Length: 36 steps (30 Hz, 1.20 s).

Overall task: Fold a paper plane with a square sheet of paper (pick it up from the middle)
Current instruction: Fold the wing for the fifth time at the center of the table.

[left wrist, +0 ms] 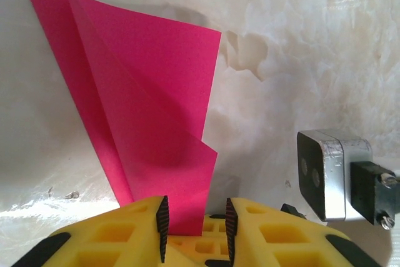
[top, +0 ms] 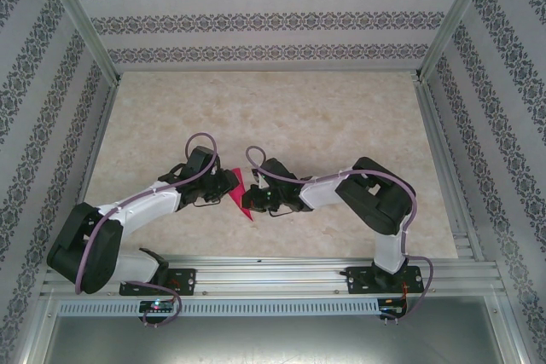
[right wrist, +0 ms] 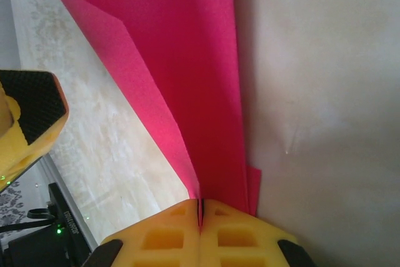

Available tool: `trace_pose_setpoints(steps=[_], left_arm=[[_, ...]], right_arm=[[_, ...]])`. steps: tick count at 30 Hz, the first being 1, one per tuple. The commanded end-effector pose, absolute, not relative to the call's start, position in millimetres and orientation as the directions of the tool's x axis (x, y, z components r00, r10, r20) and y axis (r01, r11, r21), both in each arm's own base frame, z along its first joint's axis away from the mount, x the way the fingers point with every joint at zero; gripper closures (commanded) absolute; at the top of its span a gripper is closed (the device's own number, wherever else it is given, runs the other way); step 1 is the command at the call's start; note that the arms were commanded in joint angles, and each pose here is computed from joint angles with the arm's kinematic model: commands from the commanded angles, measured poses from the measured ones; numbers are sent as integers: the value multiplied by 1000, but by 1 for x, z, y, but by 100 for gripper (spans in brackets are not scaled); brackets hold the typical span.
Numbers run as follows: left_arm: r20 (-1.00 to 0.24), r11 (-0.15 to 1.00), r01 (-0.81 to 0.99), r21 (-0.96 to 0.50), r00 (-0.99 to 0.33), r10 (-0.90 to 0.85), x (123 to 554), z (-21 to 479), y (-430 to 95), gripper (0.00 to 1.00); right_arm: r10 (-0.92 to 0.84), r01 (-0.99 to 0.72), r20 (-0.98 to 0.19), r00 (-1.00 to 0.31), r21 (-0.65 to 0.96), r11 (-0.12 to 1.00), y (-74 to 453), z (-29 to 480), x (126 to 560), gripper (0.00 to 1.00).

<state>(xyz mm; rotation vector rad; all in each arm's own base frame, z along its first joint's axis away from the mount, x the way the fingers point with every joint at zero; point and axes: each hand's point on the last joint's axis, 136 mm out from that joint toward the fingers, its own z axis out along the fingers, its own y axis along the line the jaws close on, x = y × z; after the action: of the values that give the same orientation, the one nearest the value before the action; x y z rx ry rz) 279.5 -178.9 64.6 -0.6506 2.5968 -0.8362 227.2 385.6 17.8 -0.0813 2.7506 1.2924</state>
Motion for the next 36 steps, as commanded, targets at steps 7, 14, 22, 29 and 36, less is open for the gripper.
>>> trace_pose_setpoints(steps=[7,14,22,29,36], left_arm=[[-199,658,-241,-713,-831,-520,300,83,-195,64],[-177,685,-268,-677,-845,-505,306,57,-197,65],[-168,734,-317,-600,-848,-503,301,29,-185,66],[-159,740,-326,-588,-851,-501,299,24,-184,66],[-165,746,-317,-586,-854,-493,300,26,-185,66]], right_arm=[[9,-19,-36,-999,713,701,377,-8,221,99],[8,-22,-39,-999,713,701,378,-7,222,97],[13,-29,-52,-999,722,691,378,2,223,86],[19,-46,-81,-996,728,684,375,12,223,81],[38,-12,-54,-998,709,705,369,4,220,87]])
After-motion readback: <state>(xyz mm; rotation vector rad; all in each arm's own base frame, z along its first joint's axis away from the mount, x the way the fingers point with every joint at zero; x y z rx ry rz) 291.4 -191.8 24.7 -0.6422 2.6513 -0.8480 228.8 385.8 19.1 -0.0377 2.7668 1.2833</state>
